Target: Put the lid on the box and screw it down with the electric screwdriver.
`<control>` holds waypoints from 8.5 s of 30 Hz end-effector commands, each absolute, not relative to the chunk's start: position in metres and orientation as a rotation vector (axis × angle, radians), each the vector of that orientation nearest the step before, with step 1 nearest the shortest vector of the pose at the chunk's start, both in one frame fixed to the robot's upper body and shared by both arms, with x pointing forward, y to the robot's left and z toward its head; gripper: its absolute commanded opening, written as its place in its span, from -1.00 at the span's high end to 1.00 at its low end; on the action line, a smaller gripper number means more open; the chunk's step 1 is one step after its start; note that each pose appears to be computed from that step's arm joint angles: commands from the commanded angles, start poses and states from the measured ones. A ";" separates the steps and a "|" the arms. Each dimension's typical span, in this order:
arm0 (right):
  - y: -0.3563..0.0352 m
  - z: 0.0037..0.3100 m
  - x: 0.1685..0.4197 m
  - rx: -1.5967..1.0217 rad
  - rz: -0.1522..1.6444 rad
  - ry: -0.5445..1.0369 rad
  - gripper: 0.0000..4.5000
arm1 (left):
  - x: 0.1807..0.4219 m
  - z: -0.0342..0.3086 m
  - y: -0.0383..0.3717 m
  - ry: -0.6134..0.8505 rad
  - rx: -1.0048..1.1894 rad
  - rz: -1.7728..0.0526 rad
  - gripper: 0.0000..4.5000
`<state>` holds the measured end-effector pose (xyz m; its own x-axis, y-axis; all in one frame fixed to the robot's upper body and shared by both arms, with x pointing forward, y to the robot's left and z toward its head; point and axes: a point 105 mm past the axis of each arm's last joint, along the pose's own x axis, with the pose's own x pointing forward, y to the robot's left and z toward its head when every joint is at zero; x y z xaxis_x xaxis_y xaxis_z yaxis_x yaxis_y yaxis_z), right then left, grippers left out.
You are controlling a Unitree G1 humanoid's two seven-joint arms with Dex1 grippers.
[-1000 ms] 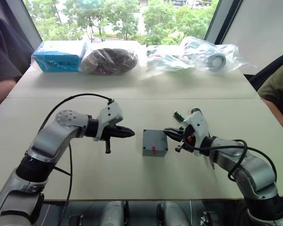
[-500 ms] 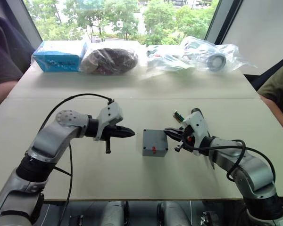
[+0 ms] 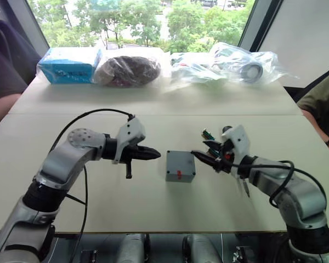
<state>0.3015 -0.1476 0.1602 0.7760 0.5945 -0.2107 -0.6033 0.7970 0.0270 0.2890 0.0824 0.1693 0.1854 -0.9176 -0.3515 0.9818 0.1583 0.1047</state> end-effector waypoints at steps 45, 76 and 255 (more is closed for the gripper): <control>-0.244 0.100 0.322 -0.231 0.621 1.346 -0.28 | 0.272 0.173 0.053 0.092 0.398 -1.334 1.00; -0.140 0.306 0.322 0.209 0.704 -0.291 0.20 | 0.311 0.172 0.061 0.154 0.380 -1.364 1.00; -0.186 0.300 0.326 0.225 0.545 -0.050 0.20 | 0.323 0.210 0.053 0.030 0.067 -1.258 1.00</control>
